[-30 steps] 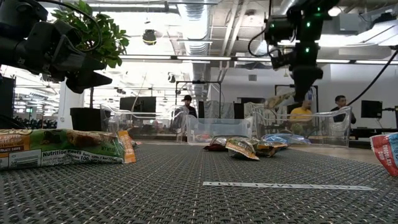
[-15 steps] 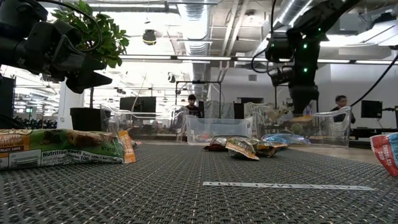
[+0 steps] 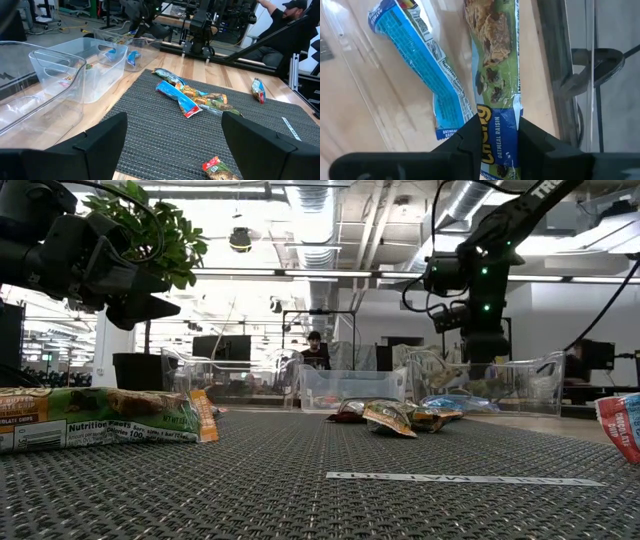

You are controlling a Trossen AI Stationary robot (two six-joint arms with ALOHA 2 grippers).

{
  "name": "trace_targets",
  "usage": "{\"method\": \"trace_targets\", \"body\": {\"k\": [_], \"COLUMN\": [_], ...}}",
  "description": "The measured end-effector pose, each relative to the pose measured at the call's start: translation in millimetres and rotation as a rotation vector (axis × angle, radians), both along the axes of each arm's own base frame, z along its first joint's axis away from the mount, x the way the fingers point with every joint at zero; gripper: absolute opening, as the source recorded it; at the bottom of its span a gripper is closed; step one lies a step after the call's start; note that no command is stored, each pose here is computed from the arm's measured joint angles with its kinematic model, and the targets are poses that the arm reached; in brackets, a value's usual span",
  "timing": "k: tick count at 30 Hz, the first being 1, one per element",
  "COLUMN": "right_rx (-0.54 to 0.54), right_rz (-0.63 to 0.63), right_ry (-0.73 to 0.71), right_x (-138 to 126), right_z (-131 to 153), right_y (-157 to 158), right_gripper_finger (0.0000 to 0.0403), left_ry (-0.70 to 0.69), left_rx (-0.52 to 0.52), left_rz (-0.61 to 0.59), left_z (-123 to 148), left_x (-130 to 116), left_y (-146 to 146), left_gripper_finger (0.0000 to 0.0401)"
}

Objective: Pick and place Granola Bars by type
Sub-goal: Put the blue granola bar into the right transparent bin, then put the bottom red granola bar into the white bin

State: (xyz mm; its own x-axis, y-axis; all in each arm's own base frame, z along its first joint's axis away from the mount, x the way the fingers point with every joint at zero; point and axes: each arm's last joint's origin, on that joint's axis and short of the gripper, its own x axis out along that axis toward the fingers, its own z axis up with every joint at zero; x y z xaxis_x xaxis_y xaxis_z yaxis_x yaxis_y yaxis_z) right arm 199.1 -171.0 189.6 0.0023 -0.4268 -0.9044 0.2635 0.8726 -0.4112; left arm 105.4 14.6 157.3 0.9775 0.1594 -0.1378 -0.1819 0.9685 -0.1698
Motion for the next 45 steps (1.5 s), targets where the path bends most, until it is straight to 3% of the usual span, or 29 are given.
{"method": "trace_targets", "body": {"k": [11,23,30,45], "right_rx": [0.0,-0.001,-0.005,-0.104], "right_rz": [0.021,0.022,0.023,0.024], "right_ry": [0.009,0.009,0.002,-0.228], "right_x": [0.0,0.2,0.5,0.9], "right_z": [0.0,0.1,1.7,48.3], "right_y": [0.0,0.2,1.5,39.7], "right_gripper_finger": [0.0085,0.0145,0.0151,0.0138], "left_ry": [0.0,0.0,0.0,0.0], "left_rx": [0.0,0.0,0.0,0.0], "left_rz": [0.0,0.0,0.0,0.0], "left_z": [0.0,0.0,0.0,0.0], "left_x": [0.0,0.0,0.0,0.0], "left_y": [0.0,0.0,0.0,0.0], "left_gripper_finger": [0.0318,0.0318,0.0318,0.0318]}}
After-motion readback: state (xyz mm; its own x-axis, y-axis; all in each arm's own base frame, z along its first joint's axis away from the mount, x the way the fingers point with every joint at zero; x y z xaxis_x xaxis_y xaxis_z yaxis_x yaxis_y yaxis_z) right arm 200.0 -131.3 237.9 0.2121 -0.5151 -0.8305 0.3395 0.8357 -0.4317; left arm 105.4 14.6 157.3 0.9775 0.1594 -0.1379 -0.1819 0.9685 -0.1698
